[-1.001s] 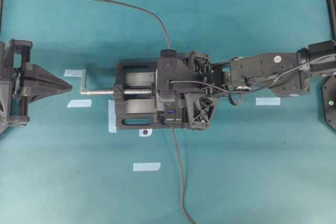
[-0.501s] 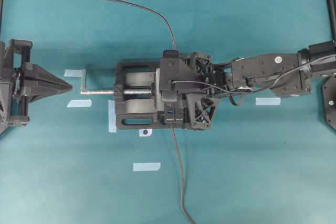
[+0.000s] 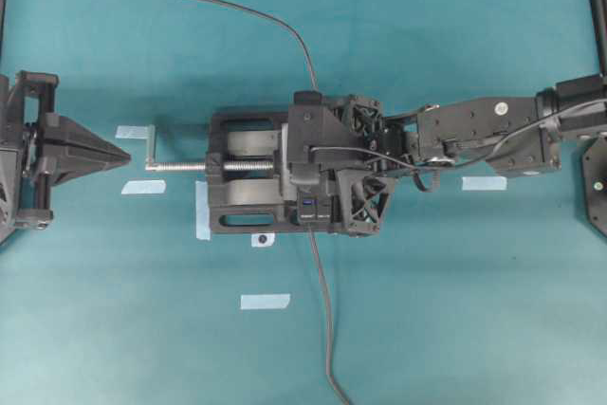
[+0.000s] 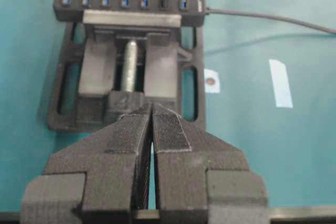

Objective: Insert the USB into the second port from the front of the fixed hub.
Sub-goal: 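Push the plug into the second port with the right gripper, then open the right gripper to release the inserted plug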

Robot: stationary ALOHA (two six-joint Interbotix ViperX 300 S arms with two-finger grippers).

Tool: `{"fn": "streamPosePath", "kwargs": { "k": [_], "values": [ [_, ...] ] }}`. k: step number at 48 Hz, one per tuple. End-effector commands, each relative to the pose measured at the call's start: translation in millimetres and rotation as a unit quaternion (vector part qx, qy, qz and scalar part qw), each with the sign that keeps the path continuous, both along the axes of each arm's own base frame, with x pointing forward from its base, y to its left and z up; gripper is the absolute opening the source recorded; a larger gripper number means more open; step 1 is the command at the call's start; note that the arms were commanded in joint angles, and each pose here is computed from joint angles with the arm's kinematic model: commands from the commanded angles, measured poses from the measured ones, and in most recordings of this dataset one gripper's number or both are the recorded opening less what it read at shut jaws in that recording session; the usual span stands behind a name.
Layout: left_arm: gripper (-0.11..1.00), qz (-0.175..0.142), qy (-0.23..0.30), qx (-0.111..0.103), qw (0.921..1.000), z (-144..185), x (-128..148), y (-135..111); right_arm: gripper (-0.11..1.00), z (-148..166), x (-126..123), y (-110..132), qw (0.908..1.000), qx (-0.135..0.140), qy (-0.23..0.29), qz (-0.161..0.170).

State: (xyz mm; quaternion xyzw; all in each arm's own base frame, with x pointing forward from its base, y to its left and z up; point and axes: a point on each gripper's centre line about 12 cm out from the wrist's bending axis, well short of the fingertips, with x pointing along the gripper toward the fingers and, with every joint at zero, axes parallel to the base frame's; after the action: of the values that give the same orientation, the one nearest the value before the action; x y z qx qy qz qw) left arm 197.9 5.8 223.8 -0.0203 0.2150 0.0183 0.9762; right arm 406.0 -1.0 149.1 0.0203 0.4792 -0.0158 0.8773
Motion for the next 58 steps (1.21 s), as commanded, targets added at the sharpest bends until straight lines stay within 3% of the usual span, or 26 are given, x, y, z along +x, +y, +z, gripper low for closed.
{"fn": "streamPosePath", "kwargs": {
  "k": [1, 41, 51, 58],
  "values": [
    [0.0, 0.001, -0.008, 0.001, 1.0, 4.9, 2.3, 0.4, 0.09, -1.4, -1.6, 2.0, 1.0, 0.002, 0.005, -0.001],
    [0.0, 0.001, -0.008, 0.001, 1.0, 5.5, 2.5, 0.4, 0.13, 9.3, 2.5, -1.5, 1.0, -0.001, -0.002, -0.002],
    [0.0, 0.001, -0.008, 0.0, 1.0, 5.5, 2.5, 0.4, 0.27, 17.3, 8.9, -2.0, 0.9993, -0.001, -0.038, -0.002],
    [0.0, 0.001, -0.01, 0.0, 0.9999, 6.6, 2.3, 0.4, 0.5, 17.7, 9.4, -2.0, 0.9991, 0.0, -0.041, -0.003]
  ]
}}
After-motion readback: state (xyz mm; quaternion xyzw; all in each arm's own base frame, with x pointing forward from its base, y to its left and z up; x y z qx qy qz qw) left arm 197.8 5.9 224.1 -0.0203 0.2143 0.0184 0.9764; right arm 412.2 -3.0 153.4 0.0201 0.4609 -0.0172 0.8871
